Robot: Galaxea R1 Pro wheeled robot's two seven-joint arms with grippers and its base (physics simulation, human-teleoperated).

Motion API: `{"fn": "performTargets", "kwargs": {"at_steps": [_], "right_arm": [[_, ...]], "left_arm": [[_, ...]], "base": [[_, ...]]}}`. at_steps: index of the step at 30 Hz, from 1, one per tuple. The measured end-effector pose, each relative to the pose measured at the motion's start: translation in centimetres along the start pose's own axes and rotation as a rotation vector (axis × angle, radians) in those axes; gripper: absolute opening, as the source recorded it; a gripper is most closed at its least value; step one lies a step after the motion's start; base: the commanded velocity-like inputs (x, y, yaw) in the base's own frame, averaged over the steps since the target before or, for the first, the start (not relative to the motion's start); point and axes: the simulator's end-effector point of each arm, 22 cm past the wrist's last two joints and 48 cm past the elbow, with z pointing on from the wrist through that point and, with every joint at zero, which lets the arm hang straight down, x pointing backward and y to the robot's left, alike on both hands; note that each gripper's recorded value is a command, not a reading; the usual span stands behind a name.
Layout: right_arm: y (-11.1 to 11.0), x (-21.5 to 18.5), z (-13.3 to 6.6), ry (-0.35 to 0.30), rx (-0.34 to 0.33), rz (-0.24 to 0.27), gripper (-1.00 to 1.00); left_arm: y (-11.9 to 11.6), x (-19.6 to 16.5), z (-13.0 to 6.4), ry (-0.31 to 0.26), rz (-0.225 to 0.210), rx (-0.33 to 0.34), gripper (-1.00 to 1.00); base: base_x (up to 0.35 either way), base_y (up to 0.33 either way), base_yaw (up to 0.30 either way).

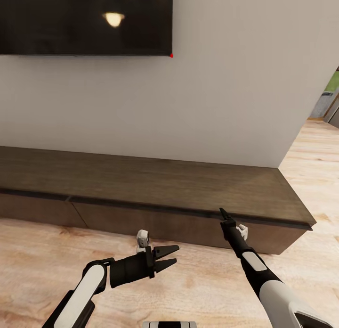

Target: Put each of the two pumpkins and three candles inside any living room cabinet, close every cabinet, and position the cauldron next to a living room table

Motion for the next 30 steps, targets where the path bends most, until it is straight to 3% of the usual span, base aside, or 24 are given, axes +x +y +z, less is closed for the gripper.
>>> {"fn": "performTargets", "kwargs": {"at_steps": [30], "right_arm": [[0.03, 0.04, 0.0, 0.001, -0.001, 0.0, 1.0]], "left_arm": [[0.17, 0.17, 0.14, 0.004, -0.002, -0.006, 1.0]], "base": [[-0.01, -0.039, 0.0]]}}
